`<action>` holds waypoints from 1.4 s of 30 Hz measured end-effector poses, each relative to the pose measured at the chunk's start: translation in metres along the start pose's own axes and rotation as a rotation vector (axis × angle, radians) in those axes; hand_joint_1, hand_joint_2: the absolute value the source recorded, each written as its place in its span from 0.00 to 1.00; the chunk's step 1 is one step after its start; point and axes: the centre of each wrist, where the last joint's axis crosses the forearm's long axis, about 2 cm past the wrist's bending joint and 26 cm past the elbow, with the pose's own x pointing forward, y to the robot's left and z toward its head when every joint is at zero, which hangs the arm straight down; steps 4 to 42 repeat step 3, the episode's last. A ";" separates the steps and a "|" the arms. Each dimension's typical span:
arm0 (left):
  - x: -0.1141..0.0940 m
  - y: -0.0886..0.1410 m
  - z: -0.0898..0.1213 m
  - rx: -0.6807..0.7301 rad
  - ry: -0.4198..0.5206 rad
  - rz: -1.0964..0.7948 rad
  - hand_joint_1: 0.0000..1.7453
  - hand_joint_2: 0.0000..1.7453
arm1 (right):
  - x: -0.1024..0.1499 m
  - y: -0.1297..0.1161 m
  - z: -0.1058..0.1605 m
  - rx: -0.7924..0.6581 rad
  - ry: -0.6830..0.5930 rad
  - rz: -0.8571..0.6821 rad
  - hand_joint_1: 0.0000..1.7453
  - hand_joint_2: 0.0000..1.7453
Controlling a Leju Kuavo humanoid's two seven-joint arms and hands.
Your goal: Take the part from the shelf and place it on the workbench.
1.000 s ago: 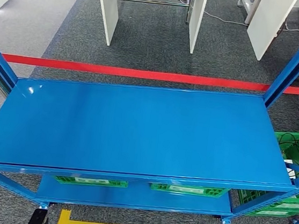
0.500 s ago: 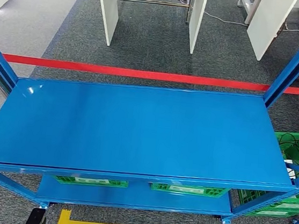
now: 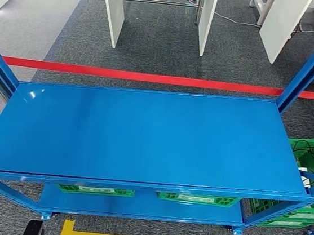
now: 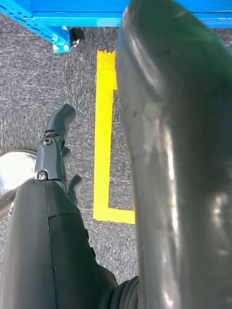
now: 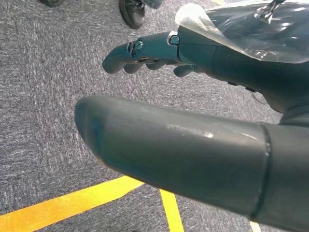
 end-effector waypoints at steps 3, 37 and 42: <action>0.000 0.001 0.000 0.001 0.000 0.001 0.00 0.00 | 0.000 0.000 0.000 0.000 -0.001 0.000 0.00 0.00; 0.000 0.001 0.000 0.001 0.000 0.001 0.00 0.00 | 0.000 0.000 0.000 0.000 -0.001 0.000 0.00 0.00; 0.000 0.001 0.000 0.001 0.000 0.001 0.00 0.00 | 0.000 0.000 0.000 0.000 -0.001 0.000 0.00 0.00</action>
